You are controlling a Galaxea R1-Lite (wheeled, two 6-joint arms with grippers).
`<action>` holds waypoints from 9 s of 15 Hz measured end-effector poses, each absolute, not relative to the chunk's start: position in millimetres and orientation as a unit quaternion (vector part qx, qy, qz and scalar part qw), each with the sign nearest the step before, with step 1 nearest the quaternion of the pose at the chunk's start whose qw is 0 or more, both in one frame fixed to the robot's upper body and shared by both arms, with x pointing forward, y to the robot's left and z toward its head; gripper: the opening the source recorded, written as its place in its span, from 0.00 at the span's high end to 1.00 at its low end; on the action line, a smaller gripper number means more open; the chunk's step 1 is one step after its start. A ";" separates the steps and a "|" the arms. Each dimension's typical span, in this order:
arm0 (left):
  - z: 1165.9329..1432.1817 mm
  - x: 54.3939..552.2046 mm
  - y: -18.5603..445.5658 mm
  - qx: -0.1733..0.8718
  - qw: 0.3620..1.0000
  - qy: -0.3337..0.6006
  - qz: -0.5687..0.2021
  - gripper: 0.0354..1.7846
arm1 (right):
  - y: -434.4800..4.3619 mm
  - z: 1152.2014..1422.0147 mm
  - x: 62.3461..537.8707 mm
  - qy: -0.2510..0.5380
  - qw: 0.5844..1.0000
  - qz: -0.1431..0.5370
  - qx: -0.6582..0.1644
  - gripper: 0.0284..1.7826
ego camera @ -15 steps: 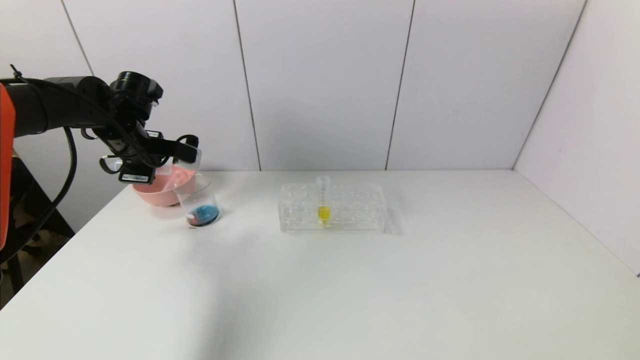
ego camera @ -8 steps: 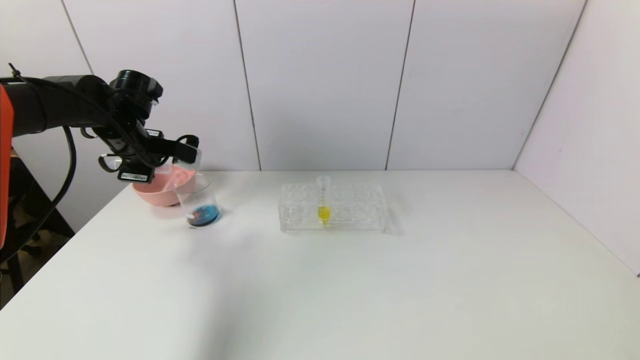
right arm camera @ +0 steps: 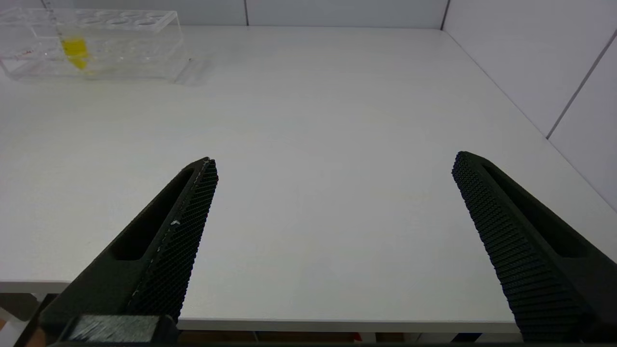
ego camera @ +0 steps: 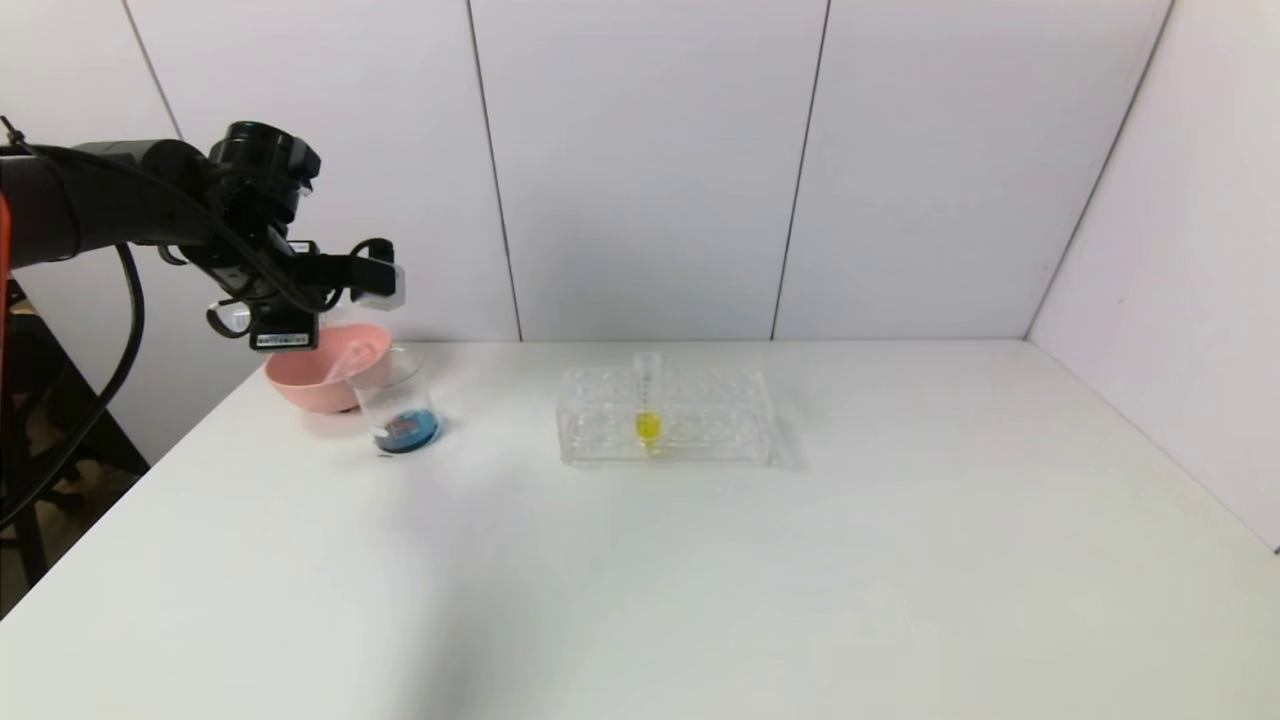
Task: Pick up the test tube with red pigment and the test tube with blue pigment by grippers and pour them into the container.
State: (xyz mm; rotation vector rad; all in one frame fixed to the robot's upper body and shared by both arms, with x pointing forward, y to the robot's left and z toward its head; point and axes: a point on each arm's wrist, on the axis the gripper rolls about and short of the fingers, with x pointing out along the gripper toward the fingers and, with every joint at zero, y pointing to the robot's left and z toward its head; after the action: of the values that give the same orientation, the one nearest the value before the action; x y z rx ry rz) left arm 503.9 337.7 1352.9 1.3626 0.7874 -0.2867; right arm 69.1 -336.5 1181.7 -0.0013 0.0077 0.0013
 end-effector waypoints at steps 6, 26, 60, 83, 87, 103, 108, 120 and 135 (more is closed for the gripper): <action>1380.8 499.7 339.0 0.426 0.855 0.295 -0.032 0.76 | -336.5 1181.7 69.1 0.004 1.000 0.000 -0.001 0.00; 1382.3 517.0 367.2 0.023 0.982 0.140 0.127 0.76 | -336.5 1181.7 69.1 0.004 1.000 0.001 -0.001 0.00; 1261.0 570.0 413.7 0.058 0.967 0.191 0.162 0.21 | -336.5 1181.7 69.1 0.004 1.000 0.001 -0.001 0.00; 1476.4 250.7 331.7 0.200 0.979 -0.041 -0.018 0.01 | -336.5 1181.7 69.1 0.004 1.000 0.001 -0.001 0.00; 1430.4 156.4 332.5 0.215 0.975 -0.030 -0.051 0.01 | -336.5 1181.7 69.1 0.004 1.000 0.000 -0.001 0.00; 1265.0 55.3 330.6 0.204 0.978 -0.042 -0.027 0.01 | -336.5 1181.7 69.1 0.004 1.000 0.001 0.000 0.00; 1205.1 66.9 330.9 0.136 0.989 -0.039 -0.041 0.01 | -336.5 1181.7 69.1 0.004 1.000 0.000 -0.001 0.00; 1182.1 69.1 333.4 -0.001 1.000 0.002 0.006 0.01 | -336.5 1181.7 69.1 0.004 1.000 0.000 -0.001 0.00; 1182.2 69.1 333.4 -0.002 1.000 0.002 0.006 0.01 | -336.5 1181.7 69.1 0.004 1.000 0.000 0.000 0.00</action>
State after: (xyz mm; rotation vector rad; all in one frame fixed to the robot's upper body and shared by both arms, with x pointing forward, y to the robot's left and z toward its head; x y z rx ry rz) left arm 69.1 333.4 1182.2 -0.0043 0.0032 0.0117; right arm 69.1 -336.5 1181.7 0.0004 0.0077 0.0008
